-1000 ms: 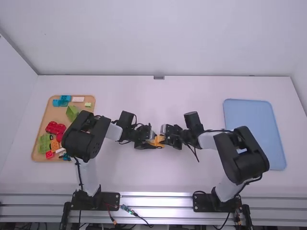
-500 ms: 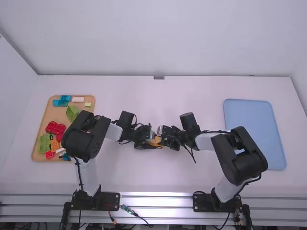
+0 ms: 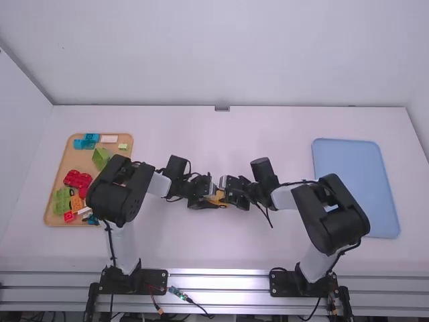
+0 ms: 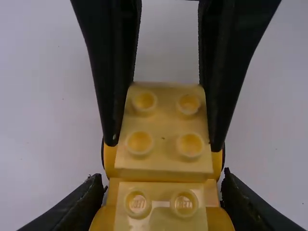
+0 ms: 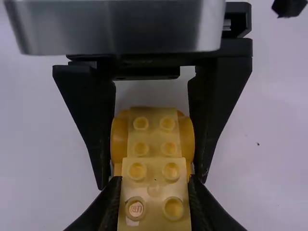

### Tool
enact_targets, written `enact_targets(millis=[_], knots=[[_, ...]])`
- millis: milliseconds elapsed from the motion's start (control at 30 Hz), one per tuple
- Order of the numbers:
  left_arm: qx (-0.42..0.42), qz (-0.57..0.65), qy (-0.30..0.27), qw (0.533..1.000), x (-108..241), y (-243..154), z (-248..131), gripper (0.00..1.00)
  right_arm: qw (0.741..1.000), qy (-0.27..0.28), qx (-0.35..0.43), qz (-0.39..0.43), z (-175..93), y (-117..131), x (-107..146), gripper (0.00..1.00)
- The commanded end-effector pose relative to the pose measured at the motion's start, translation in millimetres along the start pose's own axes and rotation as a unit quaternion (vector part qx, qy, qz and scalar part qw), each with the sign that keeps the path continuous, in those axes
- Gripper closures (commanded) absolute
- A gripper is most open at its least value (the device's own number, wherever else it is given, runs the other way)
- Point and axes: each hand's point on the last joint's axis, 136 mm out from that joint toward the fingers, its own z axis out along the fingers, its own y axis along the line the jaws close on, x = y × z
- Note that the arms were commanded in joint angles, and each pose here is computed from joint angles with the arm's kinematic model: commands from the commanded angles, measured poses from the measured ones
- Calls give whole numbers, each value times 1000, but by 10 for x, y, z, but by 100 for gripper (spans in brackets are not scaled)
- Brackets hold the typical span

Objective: Assemble lego blocks to make yellow taxi

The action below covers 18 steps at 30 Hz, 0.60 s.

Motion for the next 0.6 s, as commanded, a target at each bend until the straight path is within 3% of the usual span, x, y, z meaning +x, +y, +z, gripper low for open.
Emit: enact_targets(millis=[0,567], knots=[[1,-5,4,1000,35,0,8,50,1000,-4,-20,12,23,98,14,100],[12,-8,9,1000,66,-65,7,52,1000,9,-11,1,23,68,61,100]])
